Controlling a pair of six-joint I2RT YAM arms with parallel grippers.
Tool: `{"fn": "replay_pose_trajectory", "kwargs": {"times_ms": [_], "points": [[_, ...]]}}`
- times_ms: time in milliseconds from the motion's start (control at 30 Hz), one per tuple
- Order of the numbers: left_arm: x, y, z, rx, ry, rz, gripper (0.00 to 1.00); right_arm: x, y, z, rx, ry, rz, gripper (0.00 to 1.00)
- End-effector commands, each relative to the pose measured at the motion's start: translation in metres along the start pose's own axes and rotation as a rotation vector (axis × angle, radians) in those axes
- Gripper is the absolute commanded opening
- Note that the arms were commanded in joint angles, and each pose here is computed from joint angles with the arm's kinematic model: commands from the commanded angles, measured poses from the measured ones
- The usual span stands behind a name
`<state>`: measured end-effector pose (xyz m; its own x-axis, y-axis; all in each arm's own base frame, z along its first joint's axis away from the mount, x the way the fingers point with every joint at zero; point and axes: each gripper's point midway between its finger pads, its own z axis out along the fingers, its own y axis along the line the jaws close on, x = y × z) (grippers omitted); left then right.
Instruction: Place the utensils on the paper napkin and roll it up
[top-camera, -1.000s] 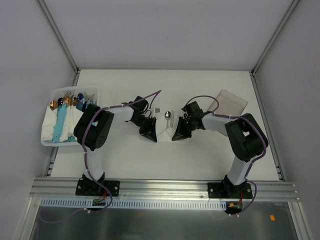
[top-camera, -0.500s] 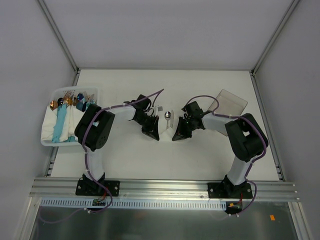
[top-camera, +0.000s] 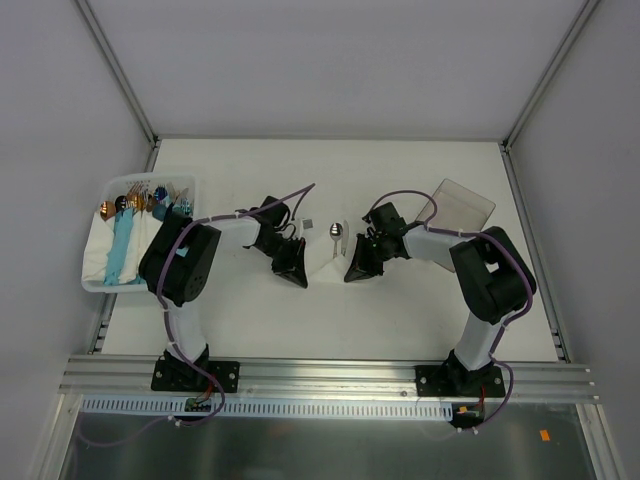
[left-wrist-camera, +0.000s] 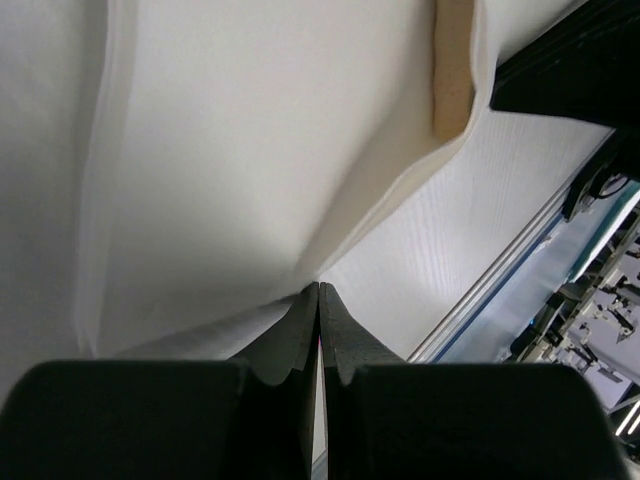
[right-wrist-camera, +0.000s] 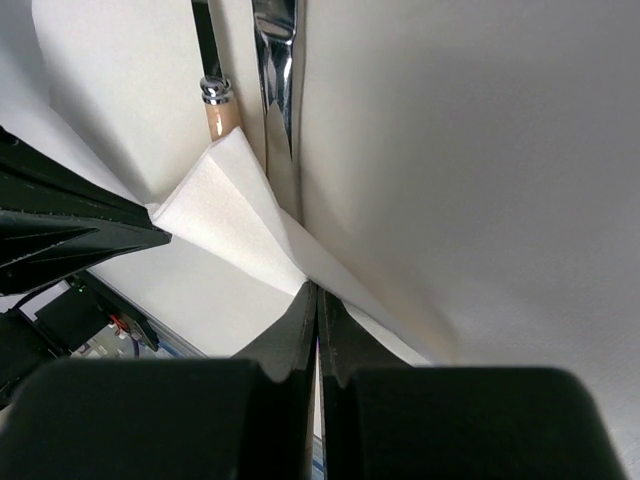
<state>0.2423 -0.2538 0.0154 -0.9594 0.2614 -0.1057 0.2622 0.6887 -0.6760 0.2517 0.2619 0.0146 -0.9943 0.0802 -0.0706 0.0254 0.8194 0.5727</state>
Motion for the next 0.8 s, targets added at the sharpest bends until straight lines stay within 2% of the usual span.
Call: {"fn": "replay_pose_trajectory", "kwargs": {"times_ms": [0, 133, 233, 367, 500, 767], "points": [[0.013, 0.006, -0.014, -0.039, -0.008, 0.058, 0.00, 0.008, -0.021, 0.003, 0.093, 0.030, -0.013, 0.00], [0.006, -0.017, -0.031, 0.007, -0.066, 0.177, 0.00, 0.009, -0.023, 0.003, 0.095, 0.036, -0.019, 0.00], [-0.022, -0.028, -0.046, -0.021, -0.143, 0.260, 0.00, 0.009, -0.022, 0.003, 0.093, 0.038, -0.022, 0.00], [-0.052, -0.032, -0.051, -0.058, -0.196, 0.280, 0.00, 0.008, -0.020, 0.003, 0.087, 0.037, -0.021, 0.00], [-0.067, -0.013, -0.036, -0.114, -0.177, 0.219, 0.00, 0.006, -0.014, 0.000, 0.069, 0.034, -0.020, 0.01], [-0.035, 0.027, -0.013, -0.195, -0.048, 0.149, 0.00, -0.005, 0.010, -0.023, 0.025, -0.015, -0.042, 0.08]]}}
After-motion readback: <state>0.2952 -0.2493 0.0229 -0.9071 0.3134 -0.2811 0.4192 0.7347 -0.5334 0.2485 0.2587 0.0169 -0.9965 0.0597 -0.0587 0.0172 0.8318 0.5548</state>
